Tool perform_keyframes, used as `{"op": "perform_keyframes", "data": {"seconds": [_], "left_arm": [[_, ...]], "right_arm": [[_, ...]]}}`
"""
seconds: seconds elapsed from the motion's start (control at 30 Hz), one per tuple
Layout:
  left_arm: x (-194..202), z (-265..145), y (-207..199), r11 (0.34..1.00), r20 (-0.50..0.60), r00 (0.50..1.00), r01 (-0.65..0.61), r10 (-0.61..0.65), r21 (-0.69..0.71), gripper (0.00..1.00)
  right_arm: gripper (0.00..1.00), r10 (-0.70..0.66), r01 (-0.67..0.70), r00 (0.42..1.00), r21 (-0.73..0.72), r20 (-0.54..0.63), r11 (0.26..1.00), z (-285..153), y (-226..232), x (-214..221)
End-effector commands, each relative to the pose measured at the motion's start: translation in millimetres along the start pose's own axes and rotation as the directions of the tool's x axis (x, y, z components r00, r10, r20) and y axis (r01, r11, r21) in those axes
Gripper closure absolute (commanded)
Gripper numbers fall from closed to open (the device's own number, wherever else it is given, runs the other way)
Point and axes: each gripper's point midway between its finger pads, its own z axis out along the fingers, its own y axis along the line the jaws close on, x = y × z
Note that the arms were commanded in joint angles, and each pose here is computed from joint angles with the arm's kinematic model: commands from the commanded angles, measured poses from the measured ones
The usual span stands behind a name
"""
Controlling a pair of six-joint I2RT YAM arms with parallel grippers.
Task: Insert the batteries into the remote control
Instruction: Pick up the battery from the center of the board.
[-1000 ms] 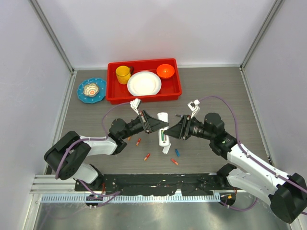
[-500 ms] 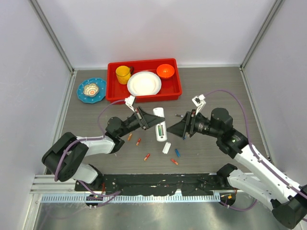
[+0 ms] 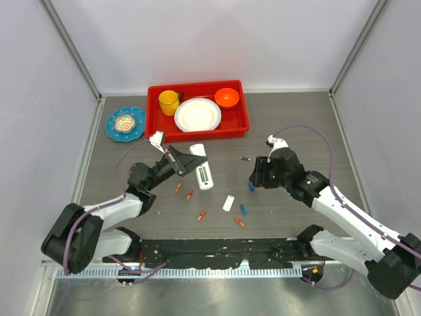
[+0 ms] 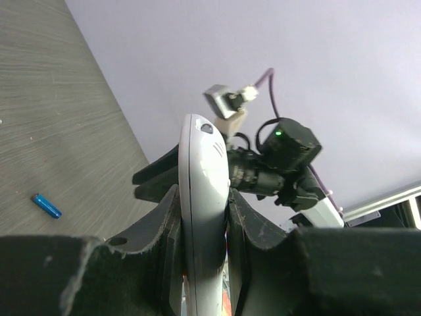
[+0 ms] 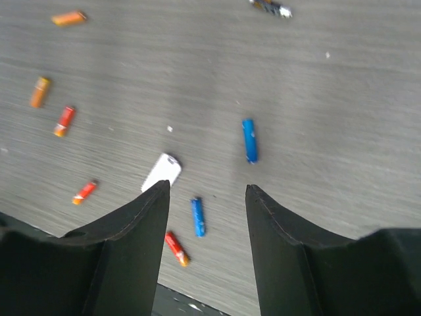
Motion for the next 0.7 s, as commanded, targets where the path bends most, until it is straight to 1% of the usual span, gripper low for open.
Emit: {"op": "perform_keyframes", "data": {"seconds": [0.0, 0.03, 0.1, 0.17, 0.2, 0.23, 0.33, 0.4, 0.43, 0.47, 0.53, 0.57, 0.6, 0.63, 0.67], "left_arm": [[0, -16, -7, 1.000, -0.018, 1.000, 0.008, -0.009, -0.006, 1.00], [0, -21, -9, 1.000, -0.019, 1.000, 0.006, -0.006, -0.003, 1.00], [2, -29, -2, 0.999, -0.021, 1.000, 0.019, -0.020, -0.038, 1.00], [2, -35, -3, 0.999, -0.014, 1.000, 0.001, -0.002, -0.044, 1.00], [3, -38, 1, 0.998, -0.010, 1.000, 0.003, -0.004, -0.059, 1.00], [4, -40, 5, 0.997, -0.009, 1.000, 0.011, -0.012, -0.080, 1.00], [6, -44, 1, 0.997, -0.010, 1.000, -0.007, 0.006, -0.079, 1.00], [7, -47, -2, 0.997, -0.009, 1.000, -0.017, 0.016, -0.071, 1.00], [8, -48, -1, 0.997, -0.014, 1.000, -0.015, 0.014, -0.077, 1.00], [8, -49, -1, 0.997, -0.013, 1.000, -0.016, 0.015, -0.079, 1.00], [10, -52, -2, 0.997, -0.015, 1.000, -0.020, 0.019, -0.080, 1.00], [11, -53, -3, 0.997, -0.018, 1.000, -0.023, 0.021, -0.079, 1.00], [12, -54, -3, 0.997, -0.017, 1.000, -0.024, 0.023, -0.076, 1.00], [13, -55, -4, 0.997, -0.019, 1.000, -0.024, 0.023, -0.076, 1.00], [13, -56, -3, 0.997, -0.018, 1.000, -0.024, 0.022, -0.077, 1.00]], "right_arm": [[0.45, -0.090, 0.090, 0.996, 0.124, -0.008, 0.988, 3, -20, 6], [0.45, -0.113, 0.114, 0.994, 0.125, -0.016, 0.986, 4, -16, 9], [0.45, -0.142, 0.145, 0.989, 0.149, -0.029, 0.978, 9, -16, 8], [0.45, -0.164, 0.165, 0.986, 0.196, -0.019, 0.967, 15, -19, 1], [0.45, -0.173, 0.177, 0.984, 0.222, -0.040, 0.959, 25, -22, 3], [0.45, -0.183, 0.181, 0.983, 0.281, -0.021, 0.942, 28, -30, -6], [0.44, -0.210, 0.195, 0.978, 0.392, -0.006, 0.899, 48, -41, -23], [0.44, -0.225, 0.182, 0.973, 0.436, 0.048, 0.881, 57, -45, -43], [0.43, -0.224, 0.184, 0.974, 0.453, 0.035, 0.872, 68, -52, -42], [0.42, -0.211, 0.175, 0.976, 0.390, 0.051, 0.904, 79, -43, -46], [0.41, -0.187, 0.165, 0.982, 0.375, 0.024, 0.912, 99, -48, -43], [0.40, -0.187, 0.167, 0.982, 0.353, 0.024, 0.921, 107, -42, -46], [0.38, -0.186, 0.169, 0.983, 0.350, 0.014, 0.921, 114, -41, -46], [0.36, -0.185, 0.181, 0.982, 0.359, -0.024, 0.916, 126, -45, -37], [0.35, -0.180, 0.175, 0.983, 0.353, -0.018, 0.919, 130, -41, -42]]}}
